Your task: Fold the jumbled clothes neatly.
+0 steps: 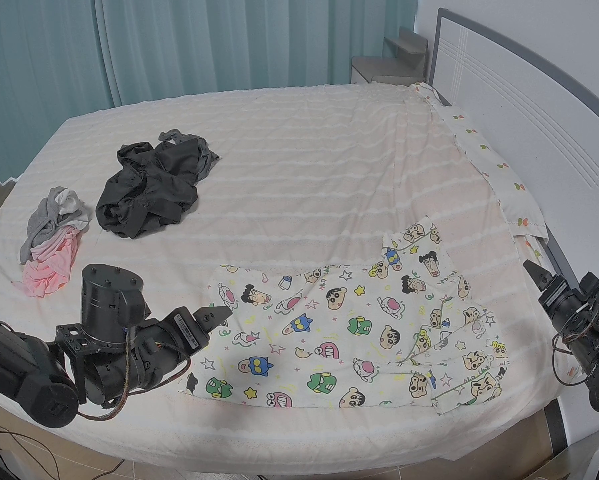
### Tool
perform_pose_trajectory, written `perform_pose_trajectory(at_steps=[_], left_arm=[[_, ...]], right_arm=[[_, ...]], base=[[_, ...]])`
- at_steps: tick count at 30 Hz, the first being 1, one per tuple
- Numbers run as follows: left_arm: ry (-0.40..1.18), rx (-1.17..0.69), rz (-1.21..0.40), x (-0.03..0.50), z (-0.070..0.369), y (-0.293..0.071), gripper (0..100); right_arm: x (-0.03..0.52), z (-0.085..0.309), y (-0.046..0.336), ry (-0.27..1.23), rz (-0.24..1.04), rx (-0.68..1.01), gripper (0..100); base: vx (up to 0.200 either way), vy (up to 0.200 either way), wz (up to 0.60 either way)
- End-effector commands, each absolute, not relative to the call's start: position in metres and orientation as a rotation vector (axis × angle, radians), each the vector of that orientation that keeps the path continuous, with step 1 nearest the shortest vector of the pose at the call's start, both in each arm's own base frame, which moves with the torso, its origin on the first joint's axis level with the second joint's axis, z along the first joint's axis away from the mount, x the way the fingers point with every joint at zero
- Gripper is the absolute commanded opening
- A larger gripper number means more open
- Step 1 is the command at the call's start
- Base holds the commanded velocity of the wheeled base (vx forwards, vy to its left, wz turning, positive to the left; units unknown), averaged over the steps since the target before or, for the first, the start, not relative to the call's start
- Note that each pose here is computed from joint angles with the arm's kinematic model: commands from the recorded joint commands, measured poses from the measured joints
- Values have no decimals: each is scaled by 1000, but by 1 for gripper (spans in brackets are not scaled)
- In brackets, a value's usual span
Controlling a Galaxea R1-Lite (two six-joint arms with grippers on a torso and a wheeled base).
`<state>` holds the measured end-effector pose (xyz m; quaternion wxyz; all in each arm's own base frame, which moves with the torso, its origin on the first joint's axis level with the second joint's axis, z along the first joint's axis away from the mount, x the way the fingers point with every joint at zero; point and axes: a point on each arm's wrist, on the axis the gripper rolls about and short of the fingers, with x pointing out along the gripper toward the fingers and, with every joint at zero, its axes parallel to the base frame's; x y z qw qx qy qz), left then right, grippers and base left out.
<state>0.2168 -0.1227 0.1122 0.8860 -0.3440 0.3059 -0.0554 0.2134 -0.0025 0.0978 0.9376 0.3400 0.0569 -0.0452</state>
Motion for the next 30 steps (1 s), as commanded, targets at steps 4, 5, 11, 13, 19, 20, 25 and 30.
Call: perform_pose_trajectory(at_steps=[4,5,11,13,19,20,25,30], left_arm=[[647,-713,-115,219,110,-124,100],[644,-716,-116,219,110,-124,100],[656,-714,-118,221,108,-126,100],[658,-712,-117,222,107,-126,100],[675,-696,-110,223,101,-129,100],[679,-695,-106,224,100,-129,100],[677,-691,-92,224,98,-129,100],[679,-689,-91,225,97,-130,100]], right_arm=[[214,99,-3,110,-90,695,100],[214,99,-3,109,-90,695,100],[213,99,-2,108,-89,693,100],[213,99,-2,107,-87,692,100],[212,100,-2,102,-85,689,100],[212,100,-2,102,-85,689,100],[212,100,-2,106,-85,689,100],[210,100,4,119,-58,687,100]], base=[[0,0,0],[0,0,0],[33,0,0],[200,0,0],[200,0,0],[0,0,0],[0,0,0],[0,0,0]])
